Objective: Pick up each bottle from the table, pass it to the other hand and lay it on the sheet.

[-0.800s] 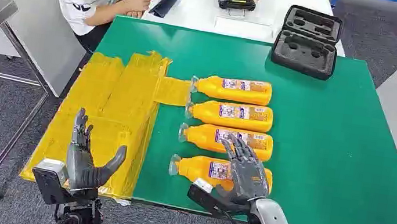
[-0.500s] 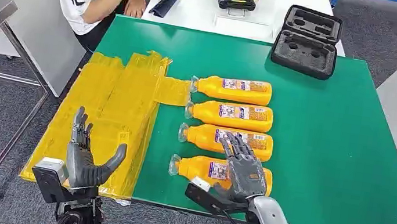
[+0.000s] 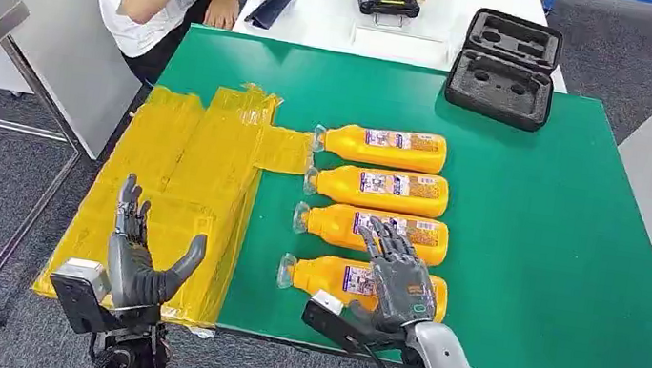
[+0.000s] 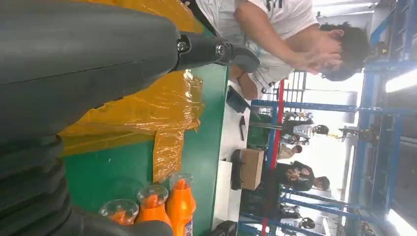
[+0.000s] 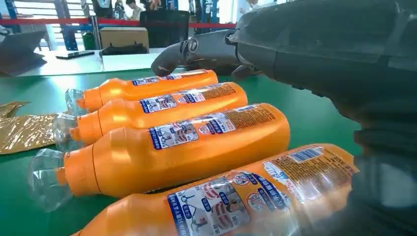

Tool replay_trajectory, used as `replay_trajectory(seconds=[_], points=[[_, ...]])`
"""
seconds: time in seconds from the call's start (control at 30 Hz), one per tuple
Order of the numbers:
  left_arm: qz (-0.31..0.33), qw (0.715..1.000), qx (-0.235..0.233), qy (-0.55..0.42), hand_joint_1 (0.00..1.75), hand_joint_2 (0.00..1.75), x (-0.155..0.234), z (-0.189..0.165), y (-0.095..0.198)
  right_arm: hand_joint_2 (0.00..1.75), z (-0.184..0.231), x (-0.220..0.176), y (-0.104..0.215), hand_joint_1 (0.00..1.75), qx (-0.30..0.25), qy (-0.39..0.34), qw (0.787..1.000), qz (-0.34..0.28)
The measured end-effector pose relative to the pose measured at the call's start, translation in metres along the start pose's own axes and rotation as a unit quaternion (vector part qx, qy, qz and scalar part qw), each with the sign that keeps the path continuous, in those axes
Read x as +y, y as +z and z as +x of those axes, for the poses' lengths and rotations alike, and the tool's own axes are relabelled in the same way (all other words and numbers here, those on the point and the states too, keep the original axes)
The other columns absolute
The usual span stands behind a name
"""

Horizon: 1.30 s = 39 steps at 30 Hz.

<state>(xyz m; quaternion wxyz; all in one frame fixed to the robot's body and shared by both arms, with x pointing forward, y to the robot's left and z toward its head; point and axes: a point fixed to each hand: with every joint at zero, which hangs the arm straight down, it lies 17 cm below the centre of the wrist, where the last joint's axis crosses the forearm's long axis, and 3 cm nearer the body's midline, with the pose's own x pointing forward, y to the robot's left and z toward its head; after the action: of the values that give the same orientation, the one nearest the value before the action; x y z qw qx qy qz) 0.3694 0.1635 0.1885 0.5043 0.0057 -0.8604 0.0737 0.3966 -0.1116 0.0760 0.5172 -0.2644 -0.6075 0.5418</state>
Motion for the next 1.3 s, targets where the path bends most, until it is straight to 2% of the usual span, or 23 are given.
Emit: replay_trajectory(seconds=[0.17, 0.3, 0.47, 0.57, 0.63, 0.8, 0.97, 1.3], points=[[0.006, 1.000, 0.000, -0.003, 0.00, 1.75, 0.003, 0.000, 0.000, 1.75, 0.003, -0.007, 0.001, 0.00, -0.007, -0.006, 1.000, -0.018], [0.012, 1.000, 0.001, -0.004, 0.00, 1.75, 0.004, 0.000, 0.001, 1.75, 0.034, -0.069, -0.002, 0.00, -0.072, -0.076, 0.984, -0.142], [0.015, 1.000, 0.001, -0.006, 0.00, 1.75, 0.004, 0.000, 0.002, 1.75, 0.046, -0.153, 0.013, 0.00, -0.124, -0.206, 0.929, -0.280], [0.014, 1.000, 0.000, -0.005, 0.00, 1.75, 0.003, 0.000, 0.001, 1.75, 0.040, -0.197, 0.032, 0.00, -0.155, -0.280, 0.876, -0.360], [0.013, 1.000, -0.001, -0.002, 0.00, 1.75, 0.001, 0.001, -0.001, 1.75, 0.028, -0.212, 0.041, 0.00, -0.165, -0.323, 0.844, -0.394], [0.012, 1.000, 0.000, 0.007, 0.00, 1.75, -0.003, -0.001, -0.003, 1.75, 0.016, -0.224, 0.051, 0.00, -0.175, -0.361, 0.810, -0.429], [0.017, 1.000, -0.002, 0.018, 0.00, 1.75, -0.004, -0.002, 0.001, 1.75, 0.009, -0.212, 0.050, 0.00, -0.168, -0.380, 0.803, -0.428], [0.010, 1.000, 0.004, 0.022, 0.00, 1.75, -0.009, -0.009, 0.001, 1.75, 0.003, -0.182, 0.034, 0.00, -0.139, -0.390, 0.822, -0.390]])
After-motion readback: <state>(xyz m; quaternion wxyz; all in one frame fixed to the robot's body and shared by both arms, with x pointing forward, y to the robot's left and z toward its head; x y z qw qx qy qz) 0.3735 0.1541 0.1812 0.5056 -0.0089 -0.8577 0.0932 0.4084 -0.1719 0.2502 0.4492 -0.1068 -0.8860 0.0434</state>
